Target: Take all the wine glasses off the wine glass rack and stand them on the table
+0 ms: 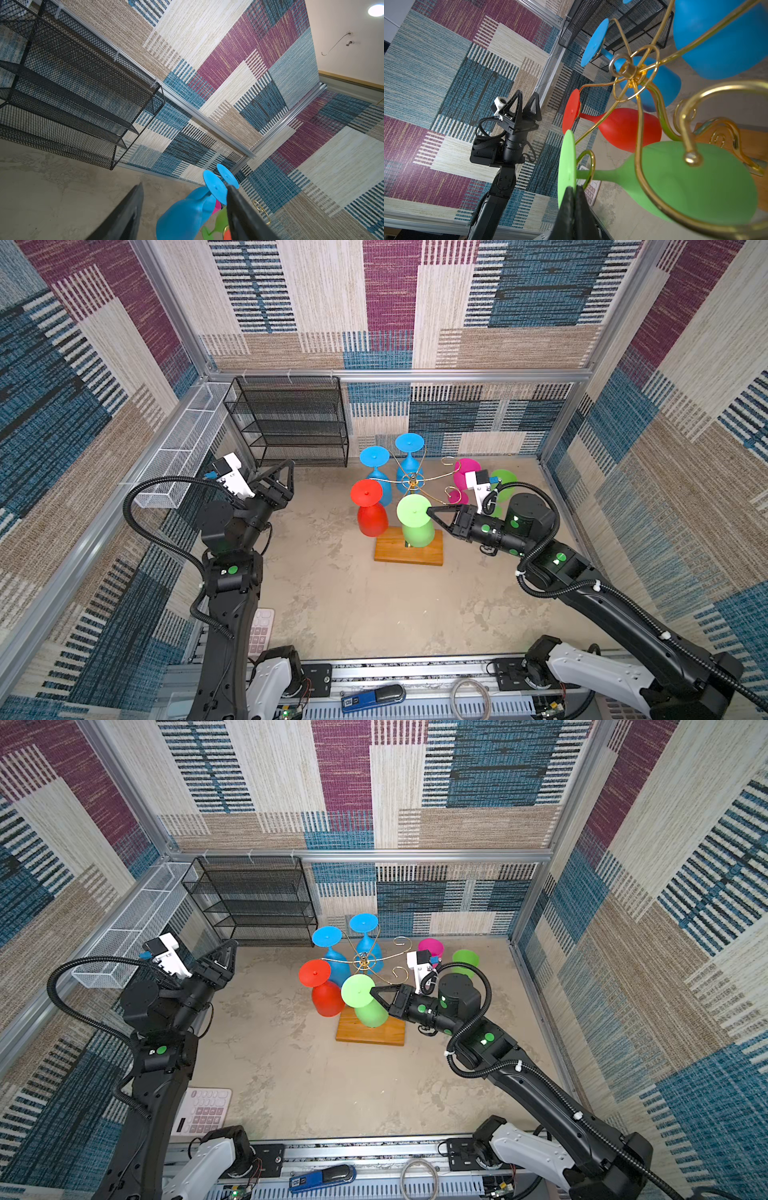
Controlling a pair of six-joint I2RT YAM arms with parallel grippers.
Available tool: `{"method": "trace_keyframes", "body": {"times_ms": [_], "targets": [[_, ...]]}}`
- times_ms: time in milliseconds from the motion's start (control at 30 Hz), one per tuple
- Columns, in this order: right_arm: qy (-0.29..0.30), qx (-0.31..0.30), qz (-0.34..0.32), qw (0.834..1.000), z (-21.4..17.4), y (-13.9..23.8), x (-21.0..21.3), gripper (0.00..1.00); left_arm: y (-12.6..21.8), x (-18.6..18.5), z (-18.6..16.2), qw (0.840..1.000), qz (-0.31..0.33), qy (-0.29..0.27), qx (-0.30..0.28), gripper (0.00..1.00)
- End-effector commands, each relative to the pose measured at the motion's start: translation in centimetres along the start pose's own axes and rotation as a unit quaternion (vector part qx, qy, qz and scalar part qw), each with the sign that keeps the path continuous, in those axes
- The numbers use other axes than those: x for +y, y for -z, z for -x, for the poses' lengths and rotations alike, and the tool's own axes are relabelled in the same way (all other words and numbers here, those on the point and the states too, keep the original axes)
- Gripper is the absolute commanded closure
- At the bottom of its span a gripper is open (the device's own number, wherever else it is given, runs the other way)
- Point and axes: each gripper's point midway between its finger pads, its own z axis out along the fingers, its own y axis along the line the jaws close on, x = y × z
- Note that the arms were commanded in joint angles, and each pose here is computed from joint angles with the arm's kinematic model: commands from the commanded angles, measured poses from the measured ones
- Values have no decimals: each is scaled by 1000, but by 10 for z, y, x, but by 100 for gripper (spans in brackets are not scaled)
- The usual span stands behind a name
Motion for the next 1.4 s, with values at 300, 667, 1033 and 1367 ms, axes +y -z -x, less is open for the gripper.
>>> {"method": "trace_keyframes", "body": {"times_ms": [300,667,1033,1367], "targets": [[1,-13,17,1000,8,0,10,100,1,-6,6,1000,-9,-23,-11,34],[-12,-13,31,999,10,6,22,100,1,-6,6,1000,-9,-21,-11,34],[-26,-16,53,998,11,10,33,100,2,-7,6,1000,-9,-22,-12,34],[-26,-17,61,998,10,14,37,100,3,-6,6,1000,-9,-23,-12,34]]}}
